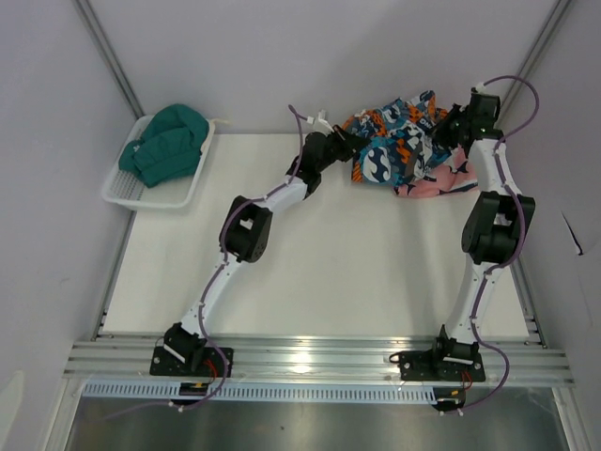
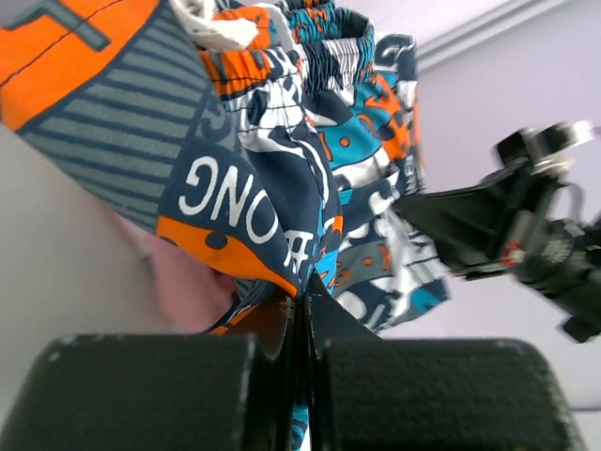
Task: Fold and stack the shorts
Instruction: Neatly place the folded shorts to the corner
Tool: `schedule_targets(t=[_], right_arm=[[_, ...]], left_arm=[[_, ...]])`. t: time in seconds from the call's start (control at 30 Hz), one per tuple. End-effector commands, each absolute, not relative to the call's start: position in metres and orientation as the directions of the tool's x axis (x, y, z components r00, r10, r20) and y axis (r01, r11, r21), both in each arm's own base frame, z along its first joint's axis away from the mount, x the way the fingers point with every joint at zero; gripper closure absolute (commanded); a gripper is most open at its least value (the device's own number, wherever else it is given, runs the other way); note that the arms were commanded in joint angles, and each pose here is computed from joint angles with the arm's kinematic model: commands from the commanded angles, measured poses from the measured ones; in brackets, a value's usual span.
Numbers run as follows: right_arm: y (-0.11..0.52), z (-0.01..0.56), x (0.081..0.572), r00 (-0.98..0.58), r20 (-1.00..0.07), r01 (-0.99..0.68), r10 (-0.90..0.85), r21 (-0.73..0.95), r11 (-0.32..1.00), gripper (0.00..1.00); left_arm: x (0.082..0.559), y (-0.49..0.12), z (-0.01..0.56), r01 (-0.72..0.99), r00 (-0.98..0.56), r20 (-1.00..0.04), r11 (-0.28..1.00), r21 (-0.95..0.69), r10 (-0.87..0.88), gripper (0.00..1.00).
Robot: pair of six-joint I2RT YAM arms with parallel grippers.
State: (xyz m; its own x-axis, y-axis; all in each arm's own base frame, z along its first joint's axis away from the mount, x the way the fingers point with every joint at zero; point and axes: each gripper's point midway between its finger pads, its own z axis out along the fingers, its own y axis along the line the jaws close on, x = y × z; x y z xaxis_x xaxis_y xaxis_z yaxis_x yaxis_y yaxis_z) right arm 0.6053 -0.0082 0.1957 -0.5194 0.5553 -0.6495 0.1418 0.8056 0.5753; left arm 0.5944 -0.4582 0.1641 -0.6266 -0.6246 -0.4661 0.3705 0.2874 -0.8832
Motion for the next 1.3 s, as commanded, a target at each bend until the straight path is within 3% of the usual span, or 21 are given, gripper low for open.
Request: schedule_targets(t=[0.0,0.57,0.63,0.67,0.7,0.73,0.77,0.8,0.93,1.07,1.13,1.17,1.27], right_arm=[[-0.03,0.225,0.627,-0.434,-0.667,0.103,0.605,0.631,0.769,1.0],[-0.109,0.228,0.637,-0.372,-0.599,0.137,0.709,0.72,0.68,1.0],[-0.119,0.218,0.637,-0.371,-0.585,0.16,0.721,0.725,0.67,1.0],[-0.122,0.214,0.638,-0.368,-0.583,0.164,0.725,0.726,0.667,1.0],[-0.125,0.207,0.638,-0.369,-0.574,0.178,0.731,0.729,0.661,1.0],[-0.131,0.193,0.636,-0.369,-0.556,0.21,0.745,0.731,0.649,1.0],[-0.135,0.184,0.639,-0.354,-0.541,0.221,0.762,0.744,0.631,1.0],[-0.141,0.171,0.64,-0.341,-0.525,0.254,0.78,0.747,0.614,1.0],[-0.154,0.127,0.647,-0.337,-0.467,0.331,0.818,0.754,0.567,1.0],[-0.165,0.113,0.646,-0.308,-0.469,0.385,0.828,0.734,0.559,1.0],[-0.17,0.117,0.648,-0.301,-0.486,0.379,0.82,0.728,0.571,0.74],[-0.175,0.13,0.65,-0.29,-0.503,0.377,0.814,0.722,0.581,0.45],[-0.175,0.139,0.652,-0.331,-0.508,0.36,0.795,0.711,0.604,0.31]], left_arm=[[0.597,-0.462,0.243,0.47,-0.515,-0.424,0.169,-0.866,-0.745,1.0],[0.594,-0.492,0.237,0.388,-0.405,-0.32,0.156,-0.908,-0.856,0.98],[0.599,-0.487,0.238,0.389,-0.366,-0.324,0.173,-0.905,-0.873,0.81],[0.599,-0.486,0.239,0.391,-0.353,-0.327,0.18,-0.903,-0.877,0.62],[0.602,-0.484,0.236,0.388,-0.337,-0.334,0.194,-0.901,-0.88,0.54],[0.606,-0.479,0.234,0.385,-0.313,-0.348,0.217,-0.897,-0.884,0.39],[0.615,-0.469,0.228,0.358,-0.287,-0.35,0.239,-0.903,-0.892,0.1],[0.621,-0.462,0.223,0.344,-0.284,-0.355,0.251,-0.905,-0.89,0.01],[0.645,-0.419,0.207,0.301,-0.371,-0.253,0.142,-0.943,-0.893,0.01],[0.636,-0.388,0.231,0.376,-0.408,-0.33,0.172,-0.91,-0.851,0.01],[0.628,-0.383,0.252,0.409,-0.387,-0.378,0.21,-0.888,-0.841,0.01],[0.618,-0.381,0.255,0.405,-0.39,-0.39,0.225,-0.886,-0.834,0.01],[0.602,-0.382,0.266,0.429,-0.42,-0.41,0.221,-0.876,-0.81,0.01]])
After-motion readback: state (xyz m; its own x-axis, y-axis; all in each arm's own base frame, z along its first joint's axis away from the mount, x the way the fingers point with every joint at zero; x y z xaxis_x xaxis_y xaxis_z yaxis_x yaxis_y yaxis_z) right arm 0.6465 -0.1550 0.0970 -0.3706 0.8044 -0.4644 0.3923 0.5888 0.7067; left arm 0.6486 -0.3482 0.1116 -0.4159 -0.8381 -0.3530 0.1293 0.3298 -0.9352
